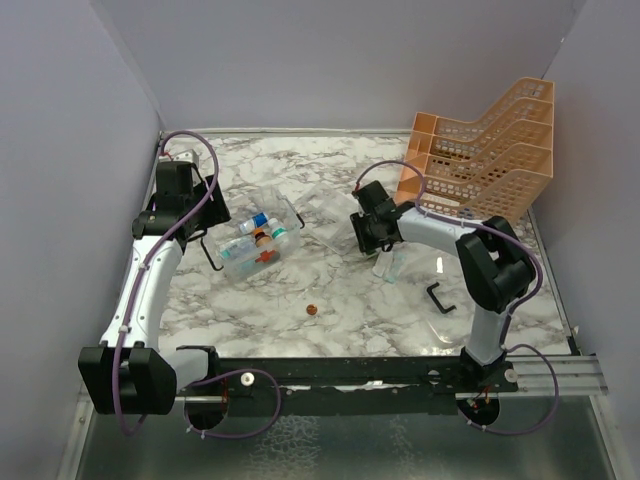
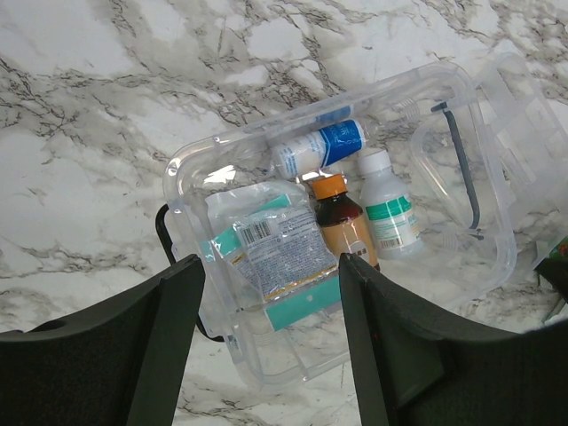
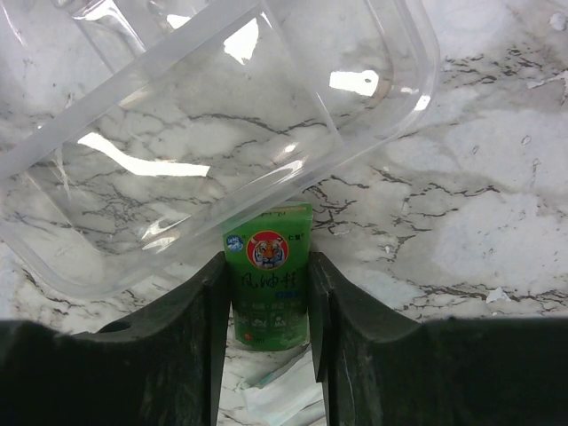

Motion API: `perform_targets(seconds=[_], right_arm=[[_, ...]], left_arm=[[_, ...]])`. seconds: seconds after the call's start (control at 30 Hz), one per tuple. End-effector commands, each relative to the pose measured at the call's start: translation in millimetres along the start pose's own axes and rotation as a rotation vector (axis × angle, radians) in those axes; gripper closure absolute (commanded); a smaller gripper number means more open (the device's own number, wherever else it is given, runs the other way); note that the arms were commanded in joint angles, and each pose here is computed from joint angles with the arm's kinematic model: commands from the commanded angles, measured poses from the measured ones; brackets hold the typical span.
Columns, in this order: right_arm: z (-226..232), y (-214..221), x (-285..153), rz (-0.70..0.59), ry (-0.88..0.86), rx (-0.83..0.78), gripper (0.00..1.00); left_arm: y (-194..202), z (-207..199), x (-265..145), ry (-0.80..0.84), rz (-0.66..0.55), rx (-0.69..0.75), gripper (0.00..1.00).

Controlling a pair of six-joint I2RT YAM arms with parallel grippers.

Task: Organize the medicine kit

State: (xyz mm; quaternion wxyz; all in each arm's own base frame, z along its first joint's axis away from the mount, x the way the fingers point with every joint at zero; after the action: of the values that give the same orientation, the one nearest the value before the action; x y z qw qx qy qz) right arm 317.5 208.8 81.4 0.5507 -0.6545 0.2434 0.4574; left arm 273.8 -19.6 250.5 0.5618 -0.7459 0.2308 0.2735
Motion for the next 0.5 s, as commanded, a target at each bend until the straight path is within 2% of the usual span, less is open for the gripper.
perform_targets(seconds=[0.0, 0.47], right_arm=[[-9, -2, 2, -0.027, 0.011, 0.042, 0.64], [-19, -6, -43, -0.101, 0.08, 0.13, 0.64]], left_arm=[[-3, -1, -7, 0.013, -0.023, -0.005, 0.35], [-9, -1, -9, 0.003, -0.041, -0.007, 0.35]])
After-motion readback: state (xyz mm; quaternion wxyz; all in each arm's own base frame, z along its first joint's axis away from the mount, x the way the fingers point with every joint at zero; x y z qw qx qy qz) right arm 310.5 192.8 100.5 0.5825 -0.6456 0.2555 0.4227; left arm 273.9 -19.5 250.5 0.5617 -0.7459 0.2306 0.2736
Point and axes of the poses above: each gripper's point midway between its finger pads, its own x axis out along the fingers, its own z axis along the line the jaws close on, y = z × x, the point moved 7 cm from there along -x, back along the fingers, and after that the axes turned 2 degrees about x, right-handed, at the moved point
